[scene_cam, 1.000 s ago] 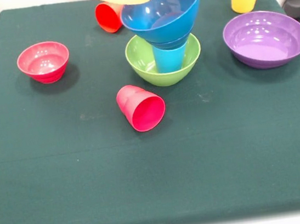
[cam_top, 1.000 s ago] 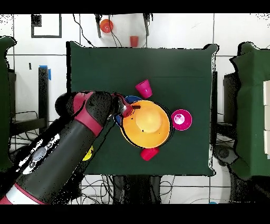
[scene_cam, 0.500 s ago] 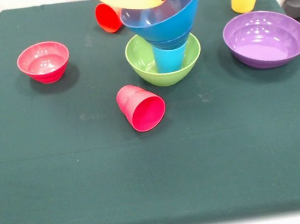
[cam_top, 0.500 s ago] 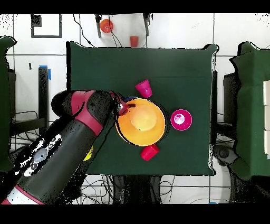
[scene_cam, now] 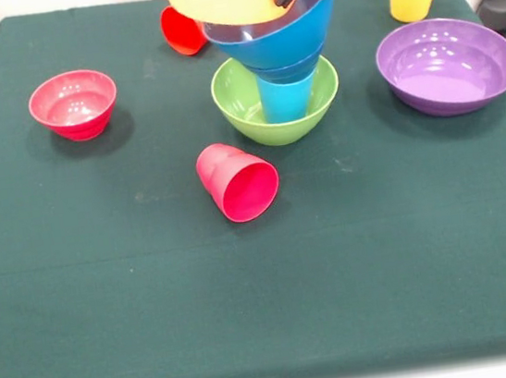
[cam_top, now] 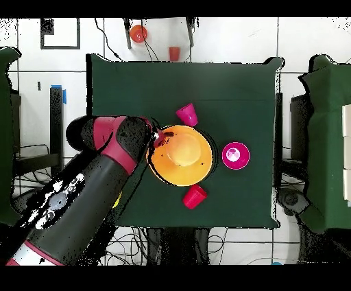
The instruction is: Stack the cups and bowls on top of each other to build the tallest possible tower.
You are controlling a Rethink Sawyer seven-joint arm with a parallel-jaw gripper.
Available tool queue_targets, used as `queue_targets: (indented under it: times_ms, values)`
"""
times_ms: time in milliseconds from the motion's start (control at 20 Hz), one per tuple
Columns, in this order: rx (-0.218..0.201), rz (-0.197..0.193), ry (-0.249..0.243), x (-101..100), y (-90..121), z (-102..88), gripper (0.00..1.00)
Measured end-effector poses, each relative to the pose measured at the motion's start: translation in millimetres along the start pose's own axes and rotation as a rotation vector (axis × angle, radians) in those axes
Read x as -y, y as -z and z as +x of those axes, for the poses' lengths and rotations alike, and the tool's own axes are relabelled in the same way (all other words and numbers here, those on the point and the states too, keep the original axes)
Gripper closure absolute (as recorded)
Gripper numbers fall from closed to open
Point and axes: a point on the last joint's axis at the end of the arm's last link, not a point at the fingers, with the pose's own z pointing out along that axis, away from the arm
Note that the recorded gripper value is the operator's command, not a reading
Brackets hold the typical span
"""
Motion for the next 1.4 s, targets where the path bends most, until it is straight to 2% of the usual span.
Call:
queue_targets:
  times_ms: [600, 1400]
  values:
    - [-0.020, -0.043, -0.027, 4.4, -2.3, -4.8, 1.00]
    - [-0.044, -0.078, -0.040, 2.5, -3.9, -4.0, 1.00]
